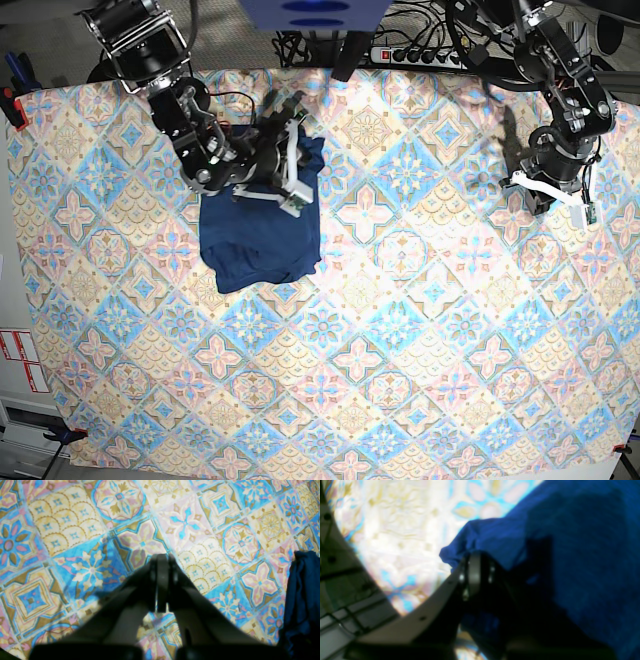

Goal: Fold the T-shirt properly
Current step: 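Drag the folded bundle across the cloth with the right gripper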

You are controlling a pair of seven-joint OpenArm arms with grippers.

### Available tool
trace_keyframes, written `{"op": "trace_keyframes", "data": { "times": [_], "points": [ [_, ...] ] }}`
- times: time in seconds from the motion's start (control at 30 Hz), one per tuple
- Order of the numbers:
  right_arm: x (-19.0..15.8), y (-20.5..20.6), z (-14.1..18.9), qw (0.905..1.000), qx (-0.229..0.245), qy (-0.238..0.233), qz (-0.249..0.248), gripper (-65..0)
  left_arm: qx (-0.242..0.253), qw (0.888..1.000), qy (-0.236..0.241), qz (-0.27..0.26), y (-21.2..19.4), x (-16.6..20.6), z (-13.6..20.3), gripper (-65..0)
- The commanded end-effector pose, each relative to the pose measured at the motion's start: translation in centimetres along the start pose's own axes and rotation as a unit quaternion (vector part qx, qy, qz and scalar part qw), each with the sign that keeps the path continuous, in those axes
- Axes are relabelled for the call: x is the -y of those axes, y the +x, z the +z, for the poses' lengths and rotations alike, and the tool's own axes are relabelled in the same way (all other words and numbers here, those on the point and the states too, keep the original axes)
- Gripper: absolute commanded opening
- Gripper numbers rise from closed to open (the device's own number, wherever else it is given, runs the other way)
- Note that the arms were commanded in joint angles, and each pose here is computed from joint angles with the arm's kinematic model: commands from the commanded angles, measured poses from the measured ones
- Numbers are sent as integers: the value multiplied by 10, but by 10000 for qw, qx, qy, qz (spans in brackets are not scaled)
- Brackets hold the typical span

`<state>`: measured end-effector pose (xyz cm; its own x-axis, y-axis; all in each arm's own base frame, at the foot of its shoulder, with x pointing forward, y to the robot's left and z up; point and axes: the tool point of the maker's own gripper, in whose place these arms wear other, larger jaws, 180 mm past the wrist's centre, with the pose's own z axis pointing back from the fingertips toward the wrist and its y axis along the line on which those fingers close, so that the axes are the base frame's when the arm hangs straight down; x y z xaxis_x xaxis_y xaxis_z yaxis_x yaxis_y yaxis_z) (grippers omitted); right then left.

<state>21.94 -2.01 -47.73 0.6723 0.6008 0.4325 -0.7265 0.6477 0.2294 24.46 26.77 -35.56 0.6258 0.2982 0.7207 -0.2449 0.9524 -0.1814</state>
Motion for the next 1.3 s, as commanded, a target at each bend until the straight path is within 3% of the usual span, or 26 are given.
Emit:
{"op": "trace_keyframes", "data": {
  "times": [0.0, 0.27, 0.5, 0.87, 1.27],
  "points": [
    [30, -9, 9, 9988, -203, -441, -78, -615, 222, 9997, -42, -54, 13, 2, 2, -650],
    [69, -26, 18, 9940, -194, -753, -775, -615, 215, 9997, -39, -54, 12, 1, 2, -650],
    [94, -19, 16, 9912, -23, -877, -994, -615, 200, 9998, -35, -55, 11, 1, 3, -650],
    [128, -38, 37, 9876, -124, -1242, -953, -615, 193, 9998, -33, -56, 10, 1, 3, -650],
    [124, -42, 43, 9881, -175, -1268, -849, -615, 193, 9998, -33, -56, 10, 1, 3, -650]
  ]
}}
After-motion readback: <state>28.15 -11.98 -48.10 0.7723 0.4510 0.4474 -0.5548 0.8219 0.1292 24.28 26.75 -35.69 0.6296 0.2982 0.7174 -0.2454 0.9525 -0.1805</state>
